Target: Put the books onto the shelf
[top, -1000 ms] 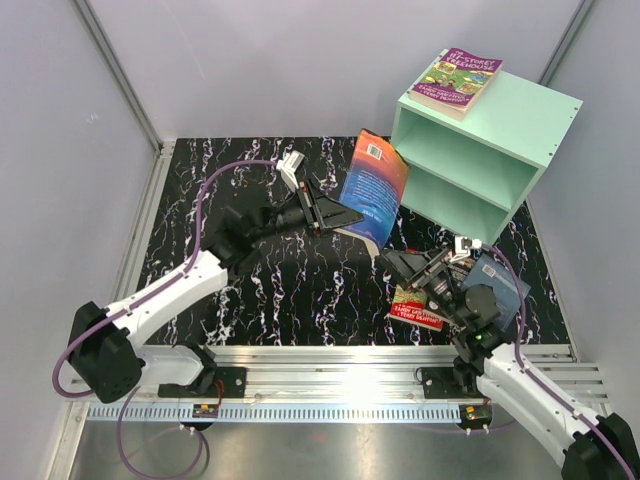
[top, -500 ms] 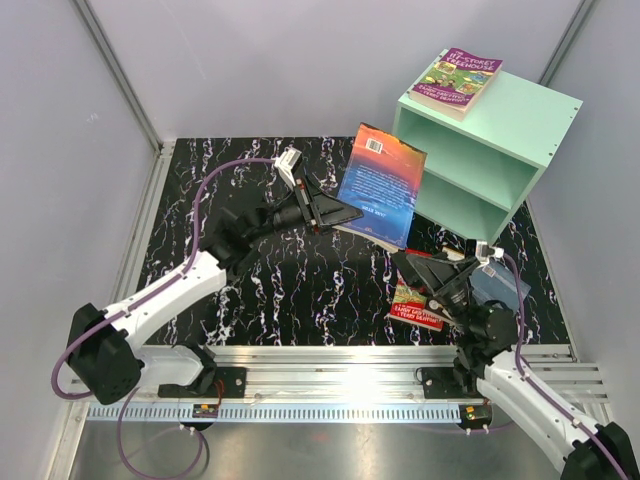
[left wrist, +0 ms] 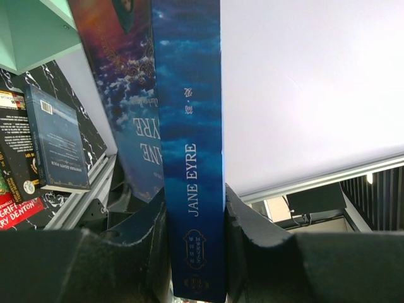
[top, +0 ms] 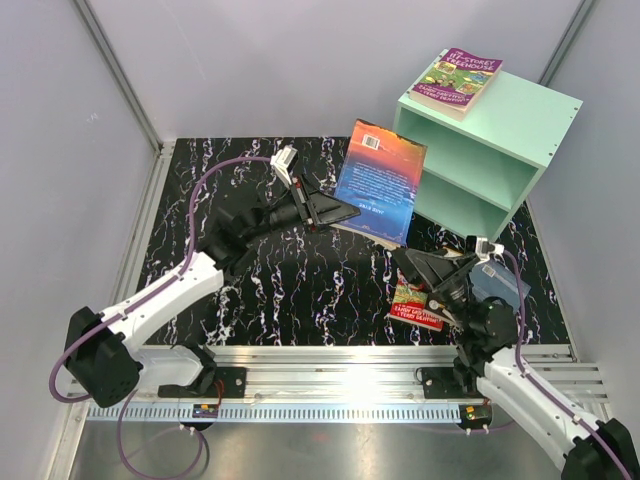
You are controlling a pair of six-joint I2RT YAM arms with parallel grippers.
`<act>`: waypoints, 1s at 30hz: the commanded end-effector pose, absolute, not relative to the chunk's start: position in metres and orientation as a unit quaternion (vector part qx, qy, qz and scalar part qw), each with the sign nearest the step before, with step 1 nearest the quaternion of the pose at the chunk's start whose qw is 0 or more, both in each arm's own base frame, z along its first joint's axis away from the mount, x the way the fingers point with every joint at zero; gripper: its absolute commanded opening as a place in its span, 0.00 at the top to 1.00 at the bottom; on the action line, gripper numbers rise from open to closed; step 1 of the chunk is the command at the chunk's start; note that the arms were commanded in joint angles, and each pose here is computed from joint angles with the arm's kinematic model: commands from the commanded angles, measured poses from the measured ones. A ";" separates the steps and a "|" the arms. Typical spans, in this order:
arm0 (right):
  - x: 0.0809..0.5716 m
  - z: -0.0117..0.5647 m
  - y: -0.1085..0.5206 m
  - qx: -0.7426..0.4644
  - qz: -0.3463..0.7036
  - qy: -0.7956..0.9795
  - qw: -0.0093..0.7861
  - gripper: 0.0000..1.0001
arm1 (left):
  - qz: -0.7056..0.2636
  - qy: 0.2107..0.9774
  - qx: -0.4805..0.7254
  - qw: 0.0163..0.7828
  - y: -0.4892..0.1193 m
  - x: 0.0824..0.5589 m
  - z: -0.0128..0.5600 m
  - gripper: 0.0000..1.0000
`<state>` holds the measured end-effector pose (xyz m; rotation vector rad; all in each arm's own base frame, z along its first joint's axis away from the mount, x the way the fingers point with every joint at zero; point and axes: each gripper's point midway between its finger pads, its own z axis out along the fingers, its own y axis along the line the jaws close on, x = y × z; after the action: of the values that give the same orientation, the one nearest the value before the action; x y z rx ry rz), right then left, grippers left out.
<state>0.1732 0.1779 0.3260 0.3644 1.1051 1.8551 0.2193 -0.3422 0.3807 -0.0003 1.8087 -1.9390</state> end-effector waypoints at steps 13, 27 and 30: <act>0.181 0.384 0.181 0.108 0.753 0.410 0.504 0.00 | -0.761 0.561 0.074 0.316 -0.318 0.187 0.450 1.00; 0.200 0.392 0.188 0.103 0.719 0.458 0.513 0.00 | -0.711 0.617 0.098 0.322 -0.326 0.189 0.421 1.00; 0.208 0.394 0.197 0.093 0.709 0.482 0.507 0.13 | -0.688 0.638 0.103 0.330 -0.327 0.190 0.413 1.00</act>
<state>0.2127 0.1953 0.3583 0.3245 1.2183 1.7207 0.2115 -0.3340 0.3556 0.0631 1.8829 -1.8178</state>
